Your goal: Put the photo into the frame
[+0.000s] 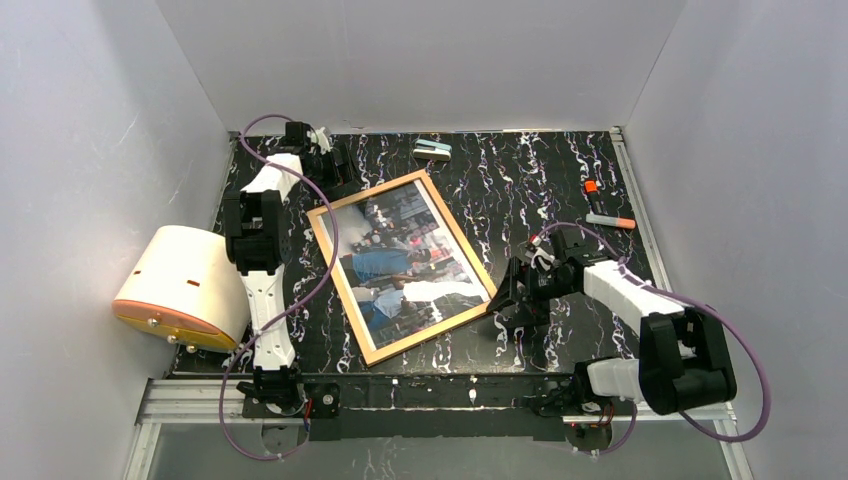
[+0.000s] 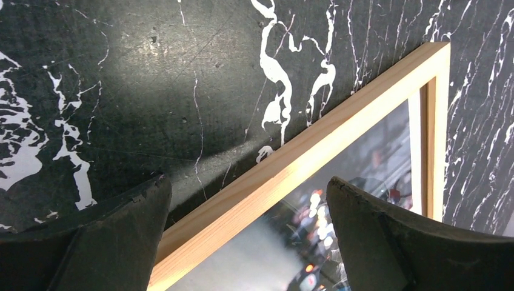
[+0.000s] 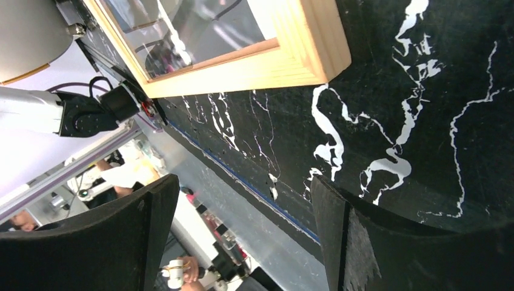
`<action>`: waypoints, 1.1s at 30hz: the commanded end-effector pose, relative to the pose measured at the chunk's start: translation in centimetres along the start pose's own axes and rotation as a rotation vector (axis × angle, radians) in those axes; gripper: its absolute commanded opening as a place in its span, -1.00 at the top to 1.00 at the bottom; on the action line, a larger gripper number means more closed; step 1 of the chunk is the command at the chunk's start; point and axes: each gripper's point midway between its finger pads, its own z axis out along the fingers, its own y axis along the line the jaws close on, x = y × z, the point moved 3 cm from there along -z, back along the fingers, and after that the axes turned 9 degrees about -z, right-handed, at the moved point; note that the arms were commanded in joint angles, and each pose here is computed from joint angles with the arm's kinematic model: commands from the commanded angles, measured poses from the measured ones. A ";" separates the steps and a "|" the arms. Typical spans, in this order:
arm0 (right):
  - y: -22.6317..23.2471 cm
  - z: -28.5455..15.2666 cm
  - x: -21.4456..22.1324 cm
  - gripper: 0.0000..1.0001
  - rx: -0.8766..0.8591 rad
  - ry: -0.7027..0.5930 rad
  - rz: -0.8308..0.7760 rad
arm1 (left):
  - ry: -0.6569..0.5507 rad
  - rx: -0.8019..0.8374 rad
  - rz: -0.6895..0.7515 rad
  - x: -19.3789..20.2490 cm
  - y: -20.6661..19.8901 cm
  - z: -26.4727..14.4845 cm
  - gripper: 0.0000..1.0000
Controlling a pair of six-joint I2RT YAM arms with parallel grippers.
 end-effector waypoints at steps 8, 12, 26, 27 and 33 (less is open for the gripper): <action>-1.0 3.1 -3.4 -0.71 0.001 0.000 0.049 | 0.041 0.014 -0.054 2.1 -0.4 -1.6 -0.92; -1.1 3.7 -4.8 -0.69 0.007 -0.033 0.062 | 0.053 0.038 -0.069 2.8 -0.9 -2.2 -0.87; -1.0 3.4 -12.0 -0.63 0.099 -0.269 0.163 | 0.058 -0.162 -0.170 6.7 2.5 -3.6 -0.75; -1.1 3.2 -12.7 -0.63 0.105 -0.282 0.165 | 0.067 -0.162 -0.179 7.2 2.5 -3.7 -0.75; -3.5 1.7 -16.9 -0.61 0.163 -0.363 0.228 | 0.096 -0.186 -0.227 10.2 2.7 -5.7 -0.73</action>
